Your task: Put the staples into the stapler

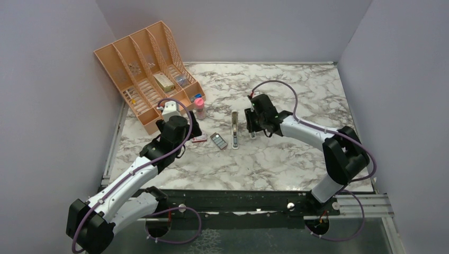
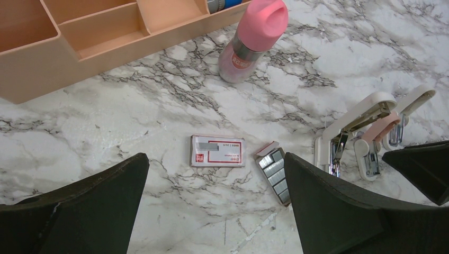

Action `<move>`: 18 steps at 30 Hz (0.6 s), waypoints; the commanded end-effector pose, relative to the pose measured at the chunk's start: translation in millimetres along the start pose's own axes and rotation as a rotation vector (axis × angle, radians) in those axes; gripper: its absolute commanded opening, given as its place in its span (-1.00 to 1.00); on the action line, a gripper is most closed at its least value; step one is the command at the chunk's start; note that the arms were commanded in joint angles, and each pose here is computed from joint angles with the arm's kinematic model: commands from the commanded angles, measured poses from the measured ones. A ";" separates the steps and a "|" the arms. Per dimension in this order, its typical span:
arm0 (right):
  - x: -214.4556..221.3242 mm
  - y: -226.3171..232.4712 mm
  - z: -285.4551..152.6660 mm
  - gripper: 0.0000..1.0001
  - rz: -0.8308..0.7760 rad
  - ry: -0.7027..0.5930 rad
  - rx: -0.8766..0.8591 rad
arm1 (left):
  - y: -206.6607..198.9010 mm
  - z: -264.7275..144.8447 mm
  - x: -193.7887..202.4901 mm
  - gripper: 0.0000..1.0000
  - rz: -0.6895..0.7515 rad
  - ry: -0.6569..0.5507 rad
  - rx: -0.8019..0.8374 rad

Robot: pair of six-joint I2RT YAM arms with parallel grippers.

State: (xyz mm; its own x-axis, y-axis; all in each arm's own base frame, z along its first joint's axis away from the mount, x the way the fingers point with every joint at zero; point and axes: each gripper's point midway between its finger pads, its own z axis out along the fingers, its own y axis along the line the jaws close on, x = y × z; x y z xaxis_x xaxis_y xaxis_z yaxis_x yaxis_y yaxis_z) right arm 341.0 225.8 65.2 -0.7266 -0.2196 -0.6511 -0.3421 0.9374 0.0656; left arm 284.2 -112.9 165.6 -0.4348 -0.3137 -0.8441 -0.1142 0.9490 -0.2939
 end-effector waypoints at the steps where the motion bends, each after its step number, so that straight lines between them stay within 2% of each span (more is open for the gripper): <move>1: -37.2 9.0 -25.4 -0.09 0.027 -0.084 -0.048 | -6.8 -4.0 -11.6 0.97 -0.020 -0.028 0.033; 12: -52.7 70.1 -43.5 -0.15 -0.005 -0.122 -0.199 | -9.0 -13.7 -26.3 0.97 -0.035 -0.067 0.051; 18: -43.3 110.5 -33.4 -0.50 -0.071 -0.090 -0.250 | -6.8 -18.0 -31.0 0.97 -0.037 -0.081 0.047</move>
State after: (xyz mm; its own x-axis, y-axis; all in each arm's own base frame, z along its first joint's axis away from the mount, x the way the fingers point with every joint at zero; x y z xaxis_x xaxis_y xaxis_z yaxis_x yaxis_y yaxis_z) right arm 323.4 303.0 129.1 -0.6398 -0.2174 -0.7371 -0.4907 0.8537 0.1742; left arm 280.9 -110.7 181.0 -0.3974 -0.3373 -0.8534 -0.1002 0.9404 -0.3250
